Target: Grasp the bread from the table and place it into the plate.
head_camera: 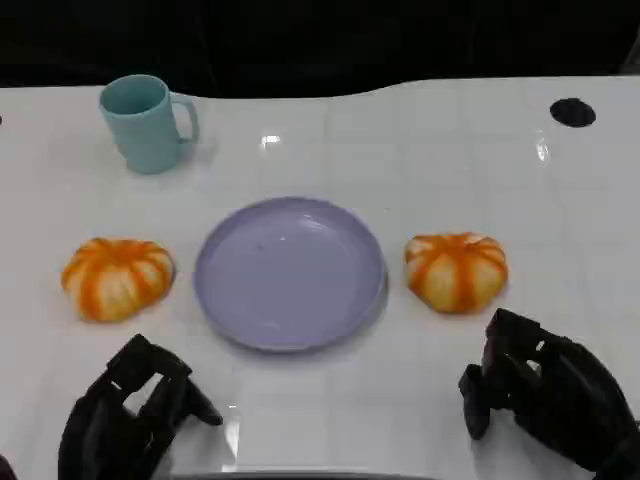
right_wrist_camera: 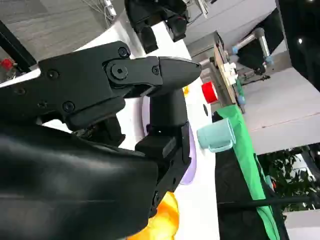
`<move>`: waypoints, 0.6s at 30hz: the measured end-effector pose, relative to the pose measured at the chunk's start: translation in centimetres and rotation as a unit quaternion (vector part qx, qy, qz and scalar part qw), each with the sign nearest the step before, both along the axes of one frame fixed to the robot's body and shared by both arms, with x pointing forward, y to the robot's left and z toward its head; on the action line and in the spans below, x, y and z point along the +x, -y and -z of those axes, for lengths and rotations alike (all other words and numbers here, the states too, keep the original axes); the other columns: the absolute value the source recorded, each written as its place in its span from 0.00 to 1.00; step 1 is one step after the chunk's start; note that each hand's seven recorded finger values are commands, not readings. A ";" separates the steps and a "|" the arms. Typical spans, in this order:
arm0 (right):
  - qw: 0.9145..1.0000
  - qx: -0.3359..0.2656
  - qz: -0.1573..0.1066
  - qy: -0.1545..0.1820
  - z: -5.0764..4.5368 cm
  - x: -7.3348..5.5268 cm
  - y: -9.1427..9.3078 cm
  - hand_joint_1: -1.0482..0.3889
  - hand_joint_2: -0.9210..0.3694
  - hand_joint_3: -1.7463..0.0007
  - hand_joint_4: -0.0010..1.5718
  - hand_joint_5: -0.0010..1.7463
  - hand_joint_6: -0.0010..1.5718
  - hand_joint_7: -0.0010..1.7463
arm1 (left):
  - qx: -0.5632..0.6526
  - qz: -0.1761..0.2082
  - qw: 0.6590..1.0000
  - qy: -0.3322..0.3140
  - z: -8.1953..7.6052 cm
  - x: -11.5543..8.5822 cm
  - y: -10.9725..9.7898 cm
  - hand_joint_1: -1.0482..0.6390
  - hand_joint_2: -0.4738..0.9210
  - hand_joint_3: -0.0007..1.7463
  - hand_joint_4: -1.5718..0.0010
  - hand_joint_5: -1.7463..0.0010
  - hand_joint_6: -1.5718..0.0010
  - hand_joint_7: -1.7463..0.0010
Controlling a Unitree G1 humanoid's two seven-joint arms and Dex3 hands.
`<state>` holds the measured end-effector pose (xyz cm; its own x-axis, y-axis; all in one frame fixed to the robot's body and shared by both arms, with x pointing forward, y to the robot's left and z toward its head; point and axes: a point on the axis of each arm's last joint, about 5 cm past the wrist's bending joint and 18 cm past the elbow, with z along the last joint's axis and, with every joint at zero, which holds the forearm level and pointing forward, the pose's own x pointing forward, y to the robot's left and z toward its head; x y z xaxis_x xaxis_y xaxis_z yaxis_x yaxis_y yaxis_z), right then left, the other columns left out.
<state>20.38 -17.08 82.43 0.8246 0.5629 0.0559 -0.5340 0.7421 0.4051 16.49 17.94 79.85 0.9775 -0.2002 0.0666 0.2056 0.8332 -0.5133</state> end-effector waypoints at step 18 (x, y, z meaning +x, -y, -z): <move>1.000 -0.001 0.000 -0.003 0.04 0.0 0.0 0.41 0.00 0.81 0.52 1.00 0.38 1.00 | 0.001 0.001 1.000 0.000 0.0 0.0 0.0 0.29 1.00 0.14 0.61 0.00 0.68 0.14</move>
